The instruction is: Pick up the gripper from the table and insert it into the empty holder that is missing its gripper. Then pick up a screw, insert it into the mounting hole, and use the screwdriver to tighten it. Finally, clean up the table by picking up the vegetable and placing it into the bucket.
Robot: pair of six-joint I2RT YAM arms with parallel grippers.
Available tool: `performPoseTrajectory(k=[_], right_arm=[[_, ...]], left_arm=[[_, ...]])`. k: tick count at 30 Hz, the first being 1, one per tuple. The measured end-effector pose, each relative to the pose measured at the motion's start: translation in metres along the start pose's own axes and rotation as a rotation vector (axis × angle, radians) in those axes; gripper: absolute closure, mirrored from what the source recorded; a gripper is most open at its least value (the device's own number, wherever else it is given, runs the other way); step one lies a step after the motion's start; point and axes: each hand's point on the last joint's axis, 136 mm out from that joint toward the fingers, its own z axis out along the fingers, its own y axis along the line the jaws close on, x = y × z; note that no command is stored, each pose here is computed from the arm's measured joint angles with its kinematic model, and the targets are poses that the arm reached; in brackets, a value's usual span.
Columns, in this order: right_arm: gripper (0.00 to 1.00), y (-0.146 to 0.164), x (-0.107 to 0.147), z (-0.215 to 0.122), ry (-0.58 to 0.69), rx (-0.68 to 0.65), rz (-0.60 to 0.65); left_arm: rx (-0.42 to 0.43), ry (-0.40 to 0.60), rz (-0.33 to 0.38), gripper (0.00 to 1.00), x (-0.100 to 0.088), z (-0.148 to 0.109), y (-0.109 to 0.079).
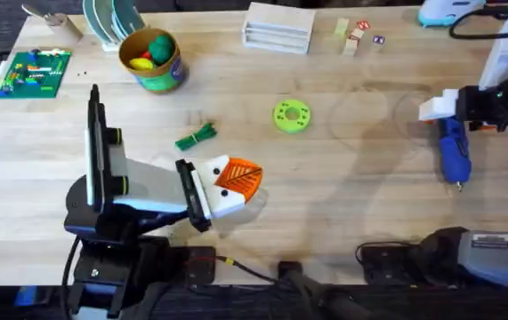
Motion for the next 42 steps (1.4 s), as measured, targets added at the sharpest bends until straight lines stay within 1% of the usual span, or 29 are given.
performPoseTrajectory(k=[5,10,14,16,17,18,19,23,25,26,27,28,42], right_arm=[[0.010,-0.003,-0.005,0.013,-0.002,0.002,-0.003],[0.010,-0.006,0.002,0.030,0.041,-0.009,0.010],[0.010,-0.006,0.002,0.030,0.042,-0.009,0.010],[0.032,-0.006,0.002,0.030,0.042,-0.009,0.009],[0.075,-0.006,0.001,0.030,0.040,-0.009,0.007],[0.154,-0.007,0.001,0.030,0.039,-0.008,0.005],[0.211,-0.007,0.001,0.031,0.039,-0.007,0.003],[0.532,-0.012,0.000,0.031,0.036,0.007,0.003],[0.729,-0.015,0.000,0.032,0.038,0.023,0.003],[0.845,-0.017,0.000,0.033,0.039,0.031,0.001],[0.936,-0.018,-0.001,0.033,0.039,0.036,0.000],[0.974,-0.019,-0.001,0.033,0.039,0.038,0.002],[0.976,-0.015,-0.002,0.031,0.033,0.020,0.003]], left_arm=[[0.000,0.000,0.000,0.987,0.000,0.000,0.000],[0.000,0.000,0.000,0.987,0.000,0.000,0.000],[0.000,0.000,0.000,0.987,0.000,0.000,0.000],[0.000,0.000,0.000,0.987,0.000,0.000,0.000],[0.000,0.000,0.000,0.987,0.000,0.000,0.000],[0.000,0.000,0.000,0.987,0.000,0.000,0.000],[0.000,0.000,0.000,0.987,0.000,0.000,0.000],[0.000,0.000,0.000,0.987,0.000,0.000,0.000],[0.000,0.000,0.000,0.987,0.000,0.000,0.000],[0.000,0.000,0.000,0.987,0.000,0.000,0.000],[0.000,0.000,0.000,0.987,0.000,0.000,0.000],[0.000,0.000,0.000,0.987,0.000,0.000,0.000],[0.000,0.000,0.000,0.987,0.000,0.000,0.000]])
